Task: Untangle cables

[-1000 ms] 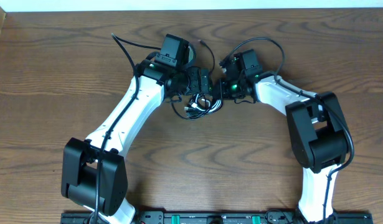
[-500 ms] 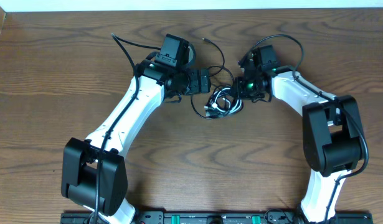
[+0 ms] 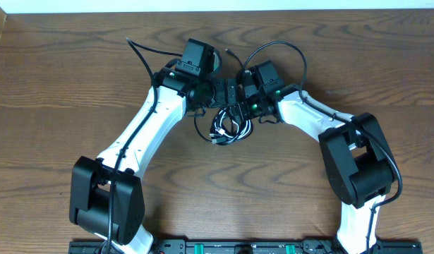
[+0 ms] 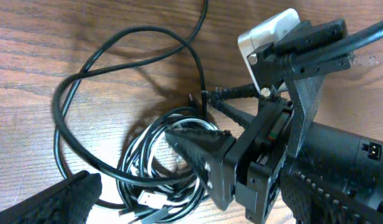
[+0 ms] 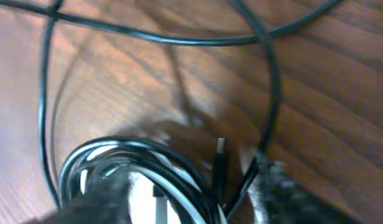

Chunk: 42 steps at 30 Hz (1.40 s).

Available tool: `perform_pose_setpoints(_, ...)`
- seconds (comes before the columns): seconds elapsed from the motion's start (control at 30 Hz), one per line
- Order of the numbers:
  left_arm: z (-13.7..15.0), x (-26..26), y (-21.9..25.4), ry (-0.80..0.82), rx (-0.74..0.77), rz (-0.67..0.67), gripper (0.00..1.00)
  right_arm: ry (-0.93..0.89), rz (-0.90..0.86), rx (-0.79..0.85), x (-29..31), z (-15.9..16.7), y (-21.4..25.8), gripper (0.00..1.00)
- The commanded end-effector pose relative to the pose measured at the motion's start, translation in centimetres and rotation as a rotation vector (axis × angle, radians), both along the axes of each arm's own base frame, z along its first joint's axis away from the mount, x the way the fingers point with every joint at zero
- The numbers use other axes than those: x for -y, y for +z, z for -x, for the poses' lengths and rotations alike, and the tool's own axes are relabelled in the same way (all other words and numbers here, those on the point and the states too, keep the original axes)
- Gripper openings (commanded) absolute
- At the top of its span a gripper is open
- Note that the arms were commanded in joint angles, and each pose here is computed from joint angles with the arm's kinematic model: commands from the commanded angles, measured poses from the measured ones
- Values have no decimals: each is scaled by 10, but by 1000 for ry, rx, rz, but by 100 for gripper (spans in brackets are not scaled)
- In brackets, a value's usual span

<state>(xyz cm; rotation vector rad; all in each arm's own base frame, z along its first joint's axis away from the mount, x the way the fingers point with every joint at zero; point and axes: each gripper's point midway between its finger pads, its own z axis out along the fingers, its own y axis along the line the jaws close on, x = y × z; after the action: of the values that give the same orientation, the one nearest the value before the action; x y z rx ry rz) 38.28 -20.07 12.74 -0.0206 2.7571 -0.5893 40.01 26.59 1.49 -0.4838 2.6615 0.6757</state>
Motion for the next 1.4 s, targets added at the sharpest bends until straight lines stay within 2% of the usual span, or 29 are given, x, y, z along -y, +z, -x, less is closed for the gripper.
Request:
perform_pose_setpoints(0.0, -5, -1, 16, 2, 45, 2, 98, -58, 21, -35, 7, 0, -14, 44)
perform_pose_setpoints(0.13, -5, -1, 16, 2, 45, 2, 98, -64, 23, -35, 8, -1, -14, 4)
perform_pose_setpoints(0.17, -5, -1, 16, 2, 45, 2, 98, -67, 24, -35, 9, -1, -14, 1)
perform_pose_setpoints(0.5, -5, -1, 16, 2, 45, 2, 98, -166, 15, -106, 52, -12, -18, 1)
perform_pose_setpoints(0.73, -5, -1, 16, 3, 45, 2, 98, -204, -70, -192, 88, -14, -15, 2)
perform_pose_setpoints(0.77, -5, -1, 16, 3, 45, 2, 98, -209, -87, -203, 91, -14, -13, 4)
perform_pose_setpoints(0.83, -5, -1, 16, 2, 45, 2, 98, -216, -152, -225, 99, -14, -2, 13)
perform_pose_setpoints(0.97, -5, -1, 16, 2, 45, 2, 98, -154, -291, -199, 107, -13, 36, 36)
perform_pose_setpoints(1.03, -5, -1, 16, 2, 45, 2, 98, -167, -307, -178, 117, -15, 50, 40)
perform_pose_setpoints(1.07, -5, -1, 16, 2, 45, 2, 98, -185, -302, -166, 125, -17, 56, 47)
perform_pose_setpoints(1.1, -5, -1, 16, 2, 45, 2, 98, -202, -294, -157, 132, -18, 58, 64)
perform_pose_setpoints(1.13, -5, -1, 16, 2, 45, 2, 98, -230, -269, -150, 142, -20, 58, 93)
perform_pose_setpoints(1.17, -5, -1, 16, 2, 45, 2, 98, -241, -257, -149, 146, -21, 56, 99)
perform_pose_setpoints(1.37, -5, -1, 16, 2, 45, 2, 98, -361, -15, -108, 187, -30, 32, 99)
